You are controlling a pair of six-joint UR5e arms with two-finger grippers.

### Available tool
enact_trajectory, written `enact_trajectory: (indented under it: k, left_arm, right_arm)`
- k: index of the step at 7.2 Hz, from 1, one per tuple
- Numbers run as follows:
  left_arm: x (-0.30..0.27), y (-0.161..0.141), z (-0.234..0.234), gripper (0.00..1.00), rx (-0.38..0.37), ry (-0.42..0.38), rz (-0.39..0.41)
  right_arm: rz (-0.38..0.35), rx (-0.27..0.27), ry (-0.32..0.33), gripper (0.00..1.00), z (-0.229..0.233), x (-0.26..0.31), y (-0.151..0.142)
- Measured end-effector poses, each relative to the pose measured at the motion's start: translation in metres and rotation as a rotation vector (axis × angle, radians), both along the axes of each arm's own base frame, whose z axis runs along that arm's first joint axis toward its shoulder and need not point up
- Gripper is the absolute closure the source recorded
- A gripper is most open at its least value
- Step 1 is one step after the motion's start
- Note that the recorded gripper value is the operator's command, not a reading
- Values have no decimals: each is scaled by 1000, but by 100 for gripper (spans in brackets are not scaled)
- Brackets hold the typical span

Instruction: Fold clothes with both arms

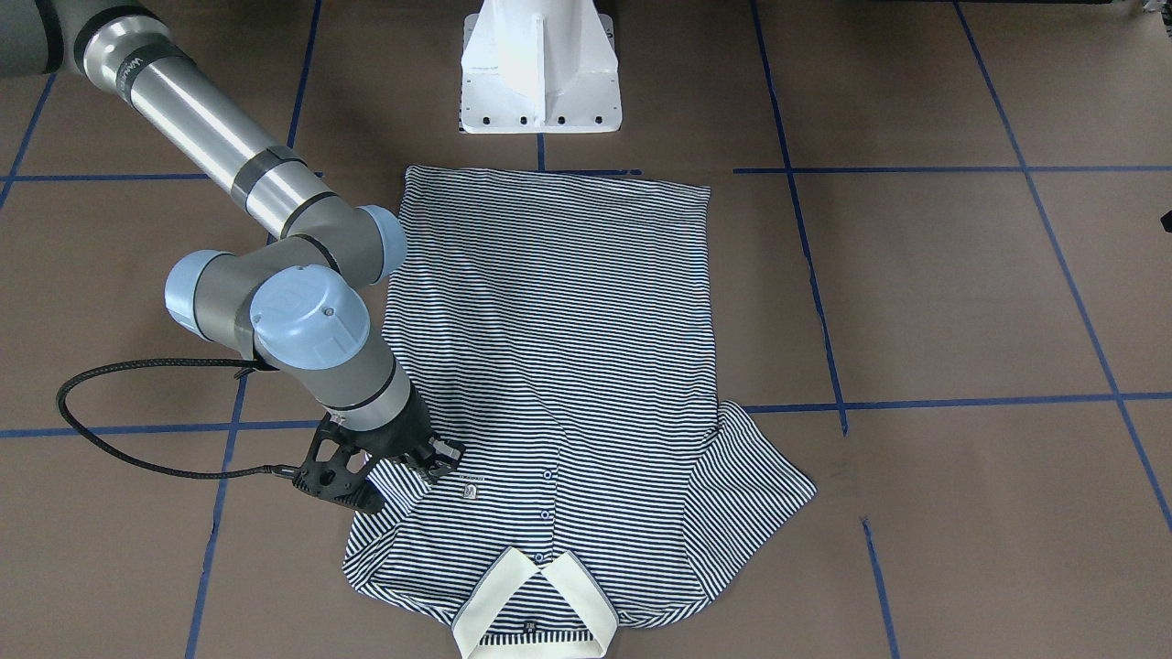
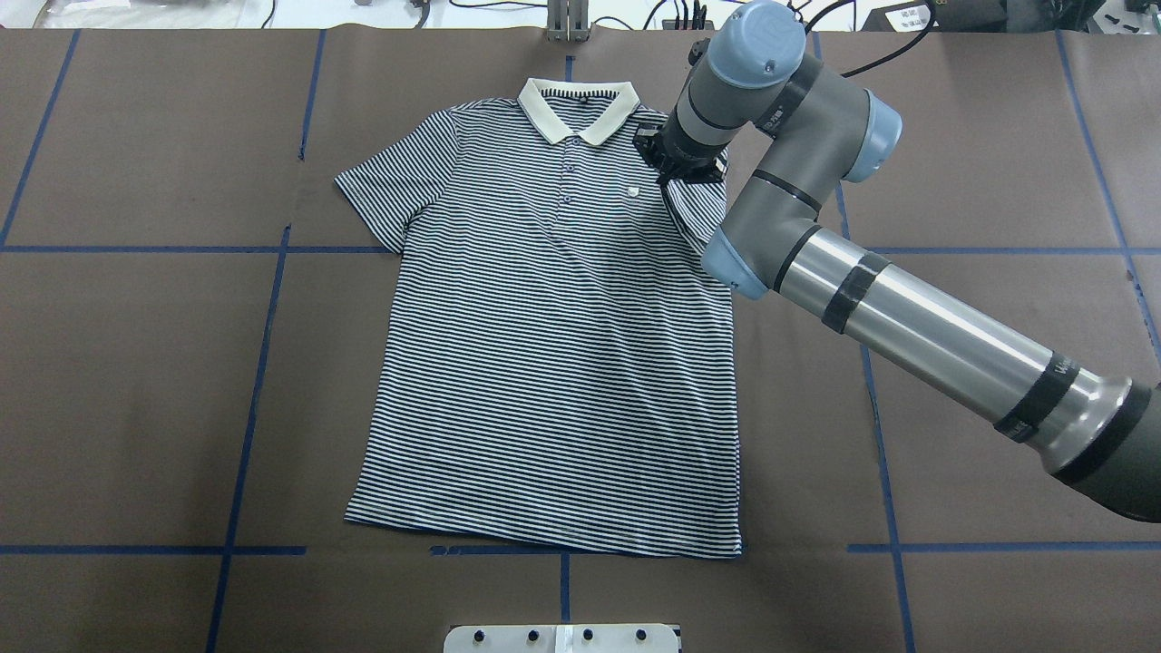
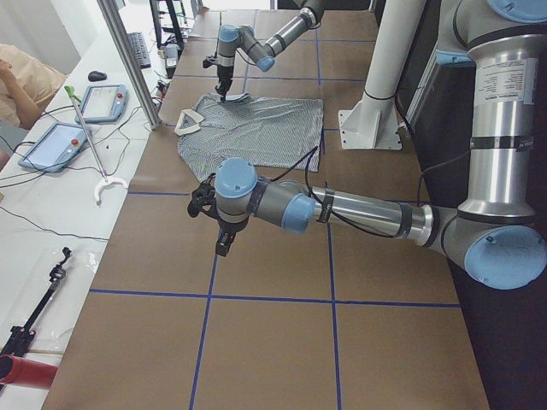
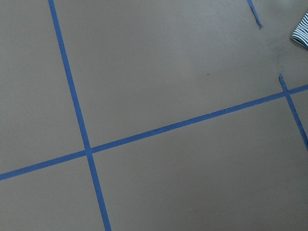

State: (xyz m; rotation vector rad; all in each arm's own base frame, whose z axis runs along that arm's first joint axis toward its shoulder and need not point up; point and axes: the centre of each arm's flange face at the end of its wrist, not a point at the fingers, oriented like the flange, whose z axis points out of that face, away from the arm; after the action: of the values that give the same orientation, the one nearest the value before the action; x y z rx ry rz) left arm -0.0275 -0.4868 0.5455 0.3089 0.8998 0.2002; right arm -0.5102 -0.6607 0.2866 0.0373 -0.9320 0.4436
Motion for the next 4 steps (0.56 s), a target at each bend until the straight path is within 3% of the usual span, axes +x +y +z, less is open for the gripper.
enact_trajectory:
  k: [1, 3, 4]
  left_arm:
    - [0, 0, 0, 0, 1, 0, 1]
    - [1, -1, -1, 0, 14, 1, 3]
    - [3, -3, -3, 0, 54, 4, 7]
  right_arm:
    - [15, 3, 15, 1, -3, -4, -7]
    - [47, 27, 43, 0, -5, -9, -12]
    - [50, 38, 47, 0, -7, -12, -10]
